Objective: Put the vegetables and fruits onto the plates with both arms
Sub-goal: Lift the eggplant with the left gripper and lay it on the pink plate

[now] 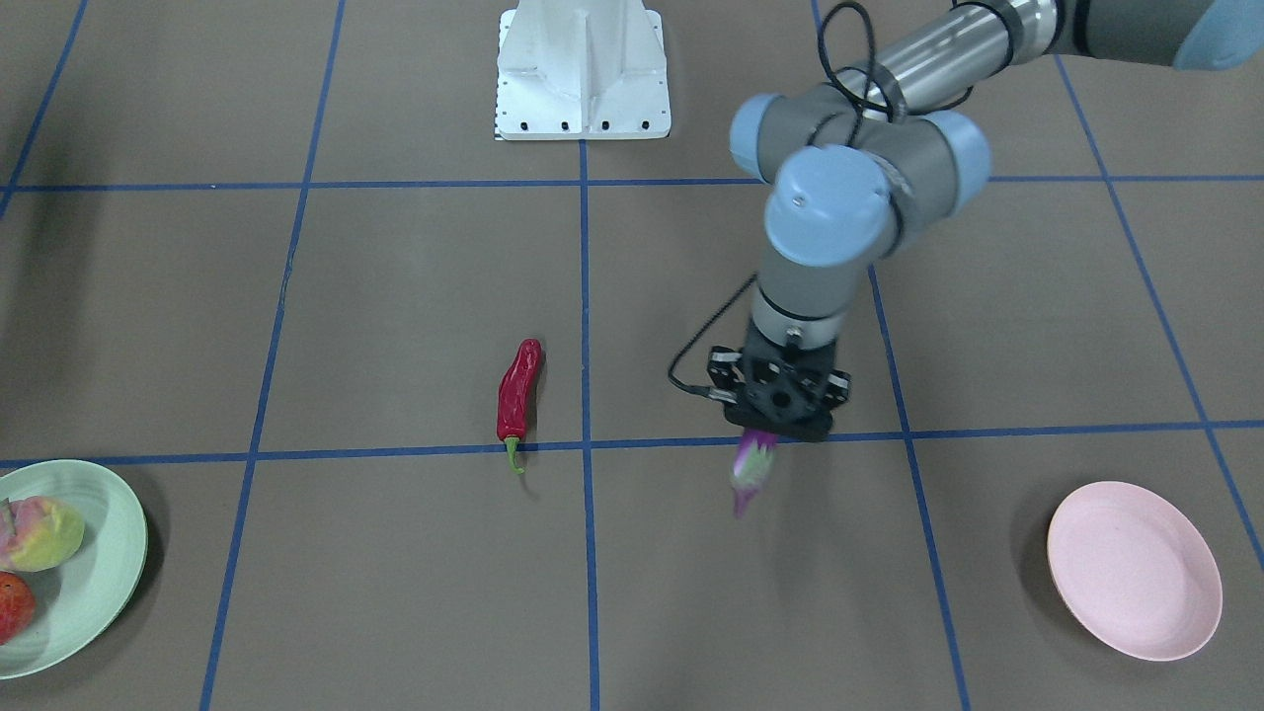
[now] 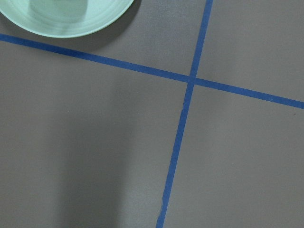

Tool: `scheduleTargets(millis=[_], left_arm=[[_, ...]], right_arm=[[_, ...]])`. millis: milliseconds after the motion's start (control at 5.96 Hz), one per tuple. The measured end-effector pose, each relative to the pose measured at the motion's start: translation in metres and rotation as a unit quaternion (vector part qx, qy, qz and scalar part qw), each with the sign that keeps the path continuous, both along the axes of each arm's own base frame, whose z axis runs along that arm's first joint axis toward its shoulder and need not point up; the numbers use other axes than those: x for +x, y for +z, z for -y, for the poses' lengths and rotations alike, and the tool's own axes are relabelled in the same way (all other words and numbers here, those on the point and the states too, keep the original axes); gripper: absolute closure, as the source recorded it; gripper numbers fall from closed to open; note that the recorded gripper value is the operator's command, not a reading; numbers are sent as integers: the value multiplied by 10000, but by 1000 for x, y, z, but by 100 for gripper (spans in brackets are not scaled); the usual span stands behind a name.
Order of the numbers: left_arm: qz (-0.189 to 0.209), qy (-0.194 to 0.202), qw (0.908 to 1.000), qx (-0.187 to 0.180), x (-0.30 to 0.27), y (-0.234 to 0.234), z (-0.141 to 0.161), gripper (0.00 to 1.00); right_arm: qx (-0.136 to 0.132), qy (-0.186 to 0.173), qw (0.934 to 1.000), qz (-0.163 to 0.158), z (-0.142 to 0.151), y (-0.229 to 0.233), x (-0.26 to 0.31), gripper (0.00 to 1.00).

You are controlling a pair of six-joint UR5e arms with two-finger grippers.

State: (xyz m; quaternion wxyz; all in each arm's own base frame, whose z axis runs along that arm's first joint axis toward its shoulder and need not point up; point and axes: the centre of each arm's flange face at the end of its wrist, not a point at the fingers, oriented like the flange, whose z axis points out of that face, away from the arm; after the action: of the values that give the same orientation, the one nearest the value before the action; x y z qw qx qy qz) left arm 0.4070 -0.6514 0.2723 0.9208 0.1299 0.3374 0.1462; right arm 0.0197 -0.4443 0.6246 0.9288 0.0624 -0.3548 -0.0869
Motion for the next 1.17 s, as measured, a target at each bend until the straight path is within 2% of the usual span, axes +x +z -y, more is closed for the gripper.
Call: scheduleTargets(millis=[168, 335, 503, 671, 838, 1006, 1174], left_arm=[[301, 398, 9987, 141, -53, 55, 53, 100], [537, 654, 9960, 275, -98, 116, 94, 100], [800, 652, 9938, 417, -131, 169, 119, 100], [1221, 517, 9897, 536, -149, 209, 131, 88], [1615, 364, 9844, 593, -160, 233, 136, 17], [1813, 266, 9810, 631, -166, 243, 138, 1], [1857, 182, 9804, 629, -167, 246, 138, 1]], right_arm=[[0, -1, 10000, 0, 0, 0, 0, 1], [6, -1, 10000, 0, 0, 0, 0, 1], [9, -2, 10000, 1, 0, -1, 0, 1], [19, -2, 10000, 4, 0, -2, 0, 1], [28, -3, 10000, 9, 0, -3, 0, 1], [29, -4, 10000, 10, 0, -3, 0, 1], [30, -4, 10000, 11, 0, -3, 0, 1]])
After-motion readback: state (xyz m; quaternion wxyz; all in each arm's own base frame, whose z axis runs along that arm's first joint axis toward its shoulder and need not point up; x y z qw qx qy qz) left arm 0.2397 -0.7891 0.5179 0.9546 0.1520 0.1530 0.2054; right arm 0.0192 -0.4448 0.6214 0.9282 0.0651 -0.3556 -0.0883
